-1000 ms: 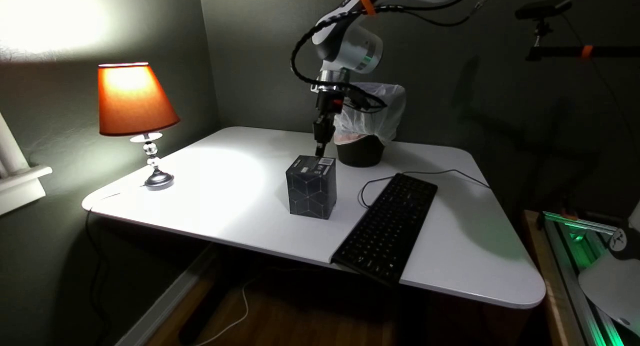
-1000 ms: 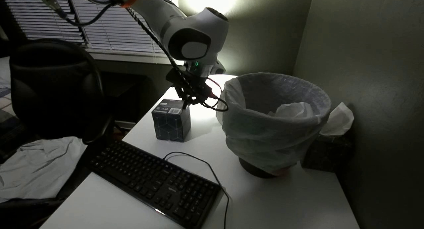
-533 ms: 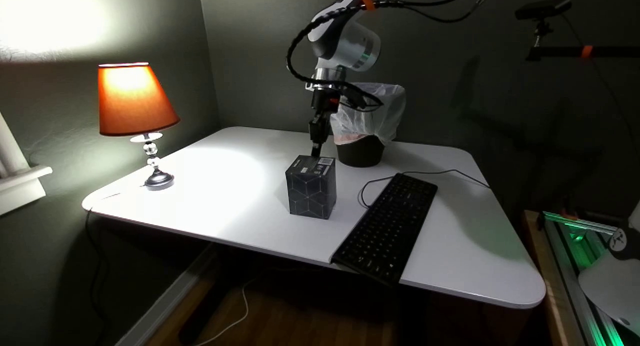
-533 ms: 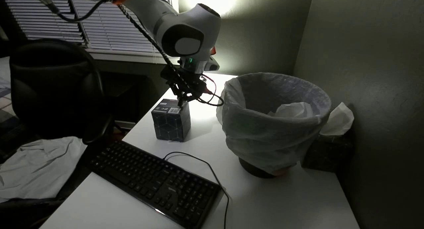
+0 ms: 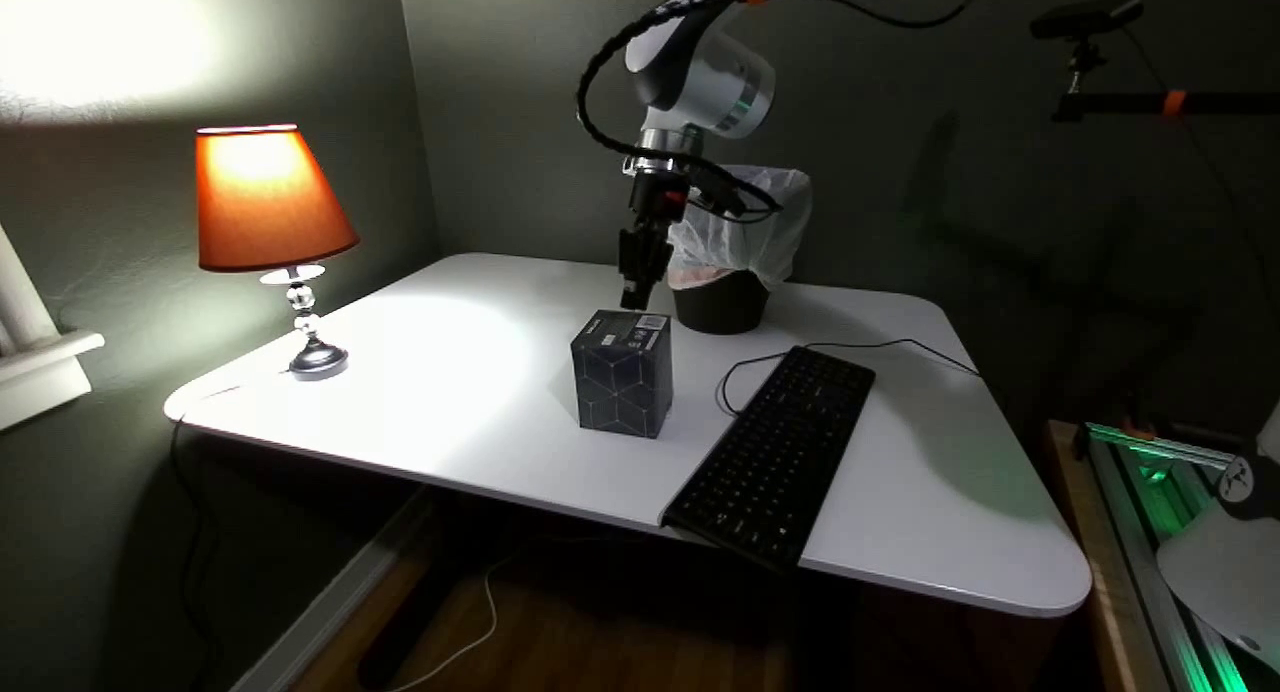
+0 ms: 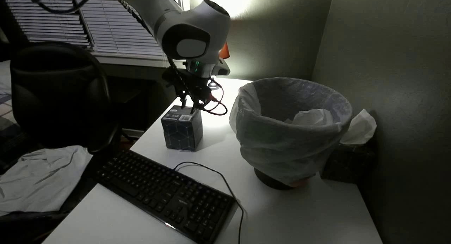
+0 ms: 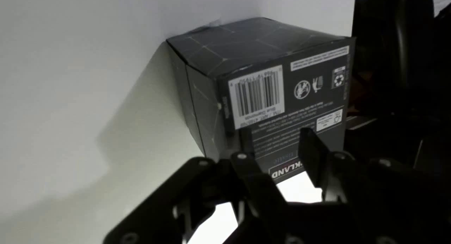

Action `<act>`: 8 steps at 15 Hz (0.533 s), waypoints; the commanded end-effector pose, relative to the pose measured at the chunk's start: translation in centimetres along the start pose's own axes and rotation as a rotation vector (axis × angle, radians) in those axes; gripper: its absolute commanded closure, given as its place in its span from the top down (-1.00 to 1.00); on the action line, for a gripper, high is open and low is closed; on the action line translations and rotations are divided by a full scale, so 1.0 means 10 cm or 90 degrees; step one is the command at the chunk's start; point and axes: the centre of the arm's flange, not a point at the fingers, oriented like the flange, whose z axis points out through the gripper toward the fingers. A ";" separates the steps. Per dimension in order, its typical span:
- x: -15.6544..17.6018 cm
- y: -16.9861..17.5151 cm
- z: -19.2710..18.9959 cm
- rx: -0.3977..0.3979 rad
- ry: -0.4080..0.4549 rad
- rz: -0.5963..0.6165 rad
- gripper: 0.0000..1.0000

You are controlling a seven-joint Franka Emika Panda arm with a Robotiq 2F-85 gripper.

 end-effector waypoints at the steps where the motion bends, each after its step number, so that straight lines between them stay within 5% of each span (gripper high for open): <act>1: -0.33 -0.01 -0.03 0.010 0.056 0.086 0.42; 5: -0.44 0.07 -0.05 -0.026 0.122 0.159 0.99; 8: -0.46 0.17 0.04 -0.033 0.094 0.208 1.00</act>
